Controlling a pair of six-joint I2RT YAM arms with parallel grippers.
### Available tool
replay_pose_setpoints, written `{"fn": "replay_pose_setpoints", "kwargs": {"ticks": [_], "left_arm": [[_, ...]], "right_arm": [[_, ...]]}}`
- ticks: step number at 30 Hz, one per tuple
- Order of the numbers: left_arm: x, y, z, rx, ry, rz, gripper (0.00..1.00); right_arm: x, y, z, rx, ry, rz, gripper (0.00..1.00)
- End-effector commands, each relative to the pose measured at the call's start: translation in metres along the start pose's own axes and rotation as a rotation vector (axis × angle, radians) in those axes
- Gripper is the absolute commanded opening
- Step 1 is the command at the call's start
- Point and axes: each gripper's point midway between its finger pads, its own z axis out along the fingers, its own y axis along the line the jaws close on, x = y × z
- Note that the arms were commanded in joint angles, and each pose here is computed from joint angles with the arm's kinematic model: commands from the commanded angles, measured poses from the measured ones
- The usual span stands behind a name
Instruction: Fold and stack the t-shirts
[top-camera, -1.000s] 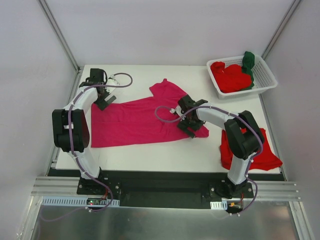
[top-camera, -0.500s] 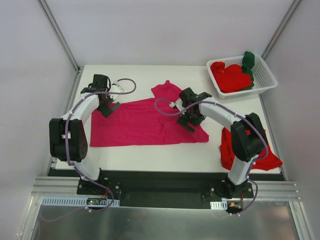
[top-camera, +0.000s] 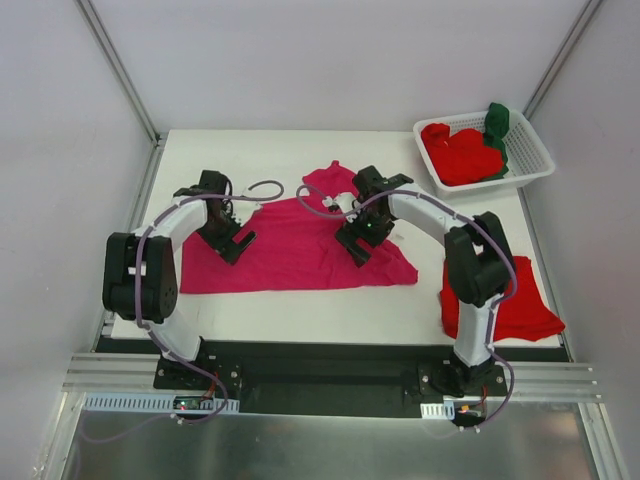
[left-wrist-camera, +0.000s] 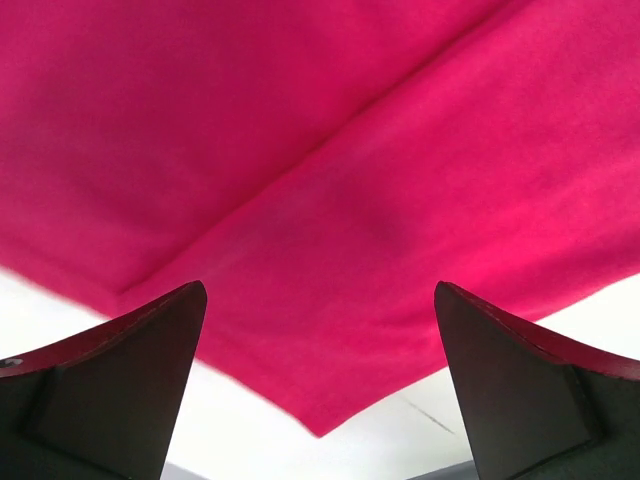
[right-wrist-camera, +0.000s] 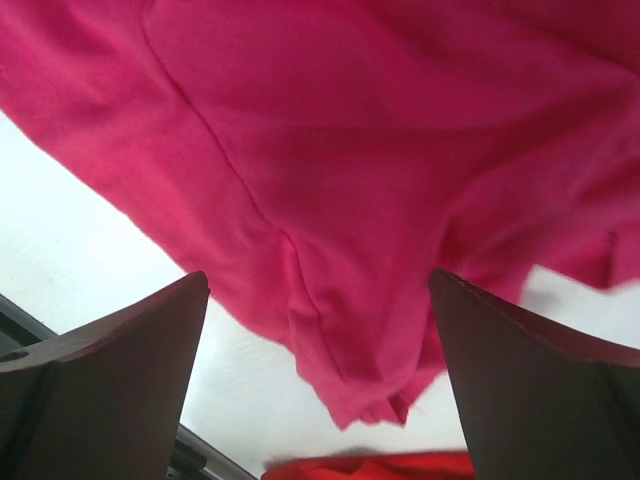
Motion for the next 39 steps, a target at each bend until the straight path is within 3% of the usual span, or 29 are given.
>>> {"fn": "replay_pose_setpoints", "kwargs": {"ticks": [1,11,20,28,31,35,39], "left_arm": [[-0.003,-0.021,0.009,0.147,0.001,0.05,0.99],[0.01,-0.019,0.031,0.212,0.064,0.036,0.99],[0.028,-0.042,0.037,0.285,0.085,0.016,0.99],[0.052,-0.054,0.031,0.302,0.121,0.091,0.99],[0.057,-0.051,0.025,0.28,0.127,0.122,0.99],[0.035,-0.04,0.004,0.241,0.055,0.101,0.99],[0.022,-0.021,-0.015,0.153,0.023,0.136,0.99]], "right_arm": [[-0.01,0.005,0.008,-0.147,-0.037,-0.04,0.97],[0.009,-0.024,0.009,-0.106,0.038,-0.047,0.97],[0.059,0.0,-0.011,-0.115,0.133,-0.027,0.97],[0.087,0.015,-0.016,-0.127,0.181,-0.041,0.97],[0.08,0.01,-0.012,-0.086,0.141,-0.058,0.97],[0.051,0.0,-0.021,-0.021,0.038,-0.096,0.96],[0.024,-0.005,-0.026,0.023,-0.051,-0.227,0.97]]}}
